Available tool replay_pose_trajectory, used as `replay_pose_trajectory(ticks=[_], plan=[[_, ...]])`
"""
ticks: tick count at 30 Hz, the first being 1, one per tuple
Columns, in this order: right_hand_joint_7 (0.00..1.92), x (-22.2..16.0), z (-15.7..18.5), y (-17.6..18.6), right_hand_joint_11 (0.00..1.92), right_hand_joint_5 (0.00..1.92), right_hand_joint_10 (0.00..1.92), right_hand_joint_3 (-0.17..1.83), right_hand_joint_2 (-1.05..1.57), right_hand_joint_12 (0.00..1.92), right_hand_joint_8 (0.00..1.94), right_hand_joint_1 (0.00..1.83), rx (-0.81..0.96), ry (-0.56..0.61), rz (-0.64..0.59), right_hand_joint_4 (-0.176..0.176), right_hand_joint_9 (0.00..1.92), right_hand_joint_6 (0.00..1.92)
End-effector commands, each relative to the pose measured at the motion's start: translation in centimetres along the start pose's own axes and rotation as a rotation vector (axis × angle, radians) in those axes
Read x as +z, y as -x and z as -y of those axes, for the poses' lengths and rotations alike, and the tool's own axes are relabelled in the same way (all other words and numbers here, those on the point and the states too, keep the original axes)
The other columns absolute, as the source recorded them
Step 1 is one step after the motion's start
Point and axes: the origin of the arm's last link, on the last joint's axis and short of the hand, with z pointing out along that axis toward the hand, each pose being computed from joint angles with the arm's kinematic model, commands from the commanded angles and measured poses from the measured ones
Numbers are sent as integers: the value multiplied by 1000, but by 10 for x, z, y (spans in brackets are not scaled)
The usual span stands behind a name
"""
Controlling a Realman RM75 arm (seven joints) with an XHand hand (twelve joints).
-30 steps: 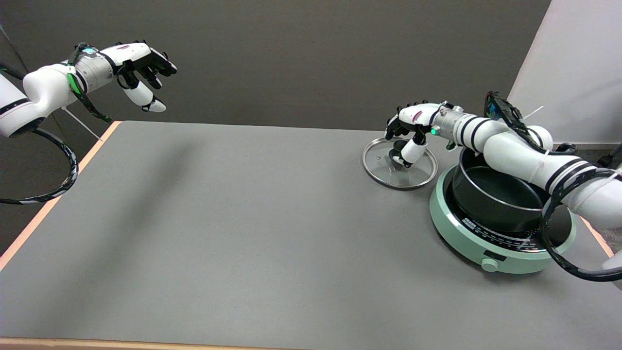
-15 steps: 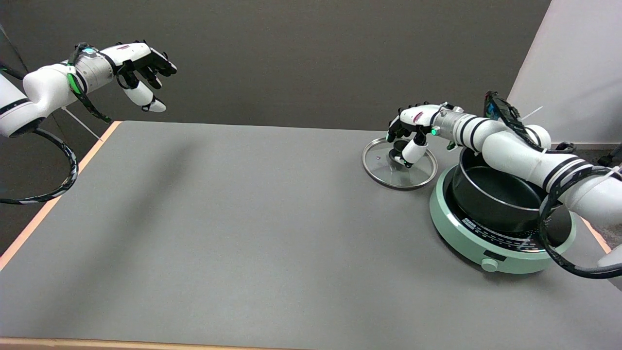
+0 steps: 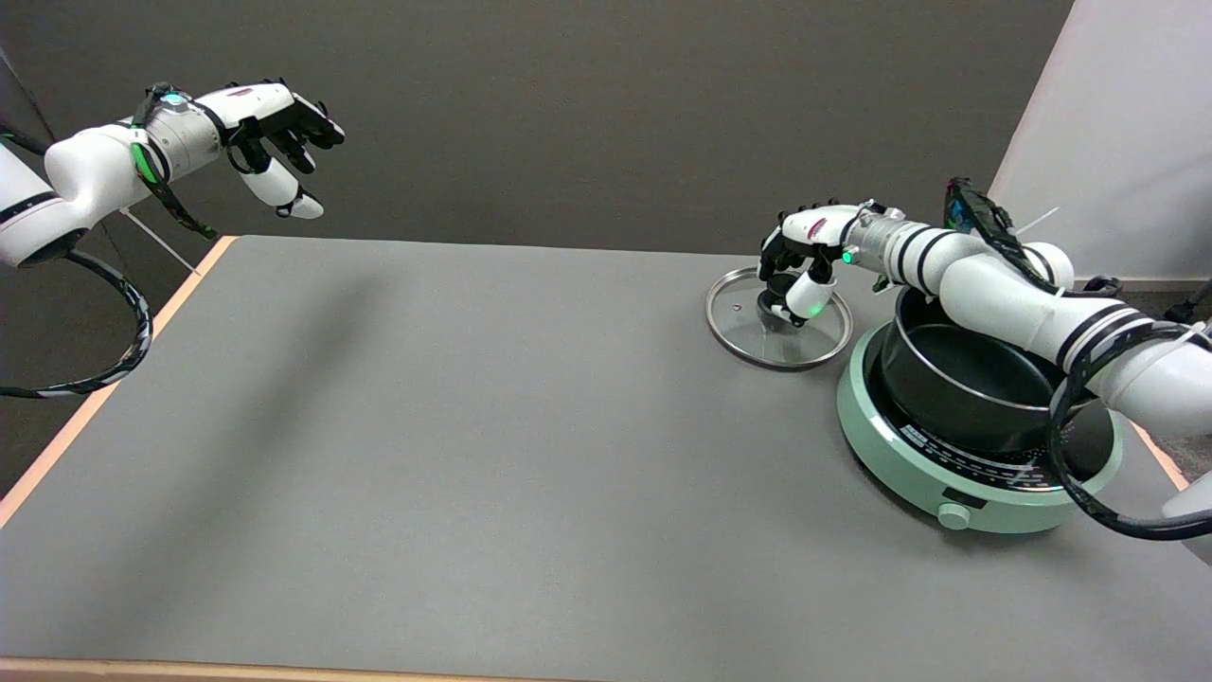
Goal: Pick up the pot lid.
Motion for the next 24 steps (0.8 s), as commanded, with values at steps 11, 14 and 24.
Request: replay_pose_trajectory(ticks=[11,14,24], plan=[[660,6,3,9,277,659,451,947,528,652,228,934,29,2,23,91,586,433],[660,6,1,9,277,659,452,948,529,653,228,934,30,7,24,91,587,431],[676,7,-3,11,278,665,456,946,533,654,228,939,33,19,31,94,596,441]])
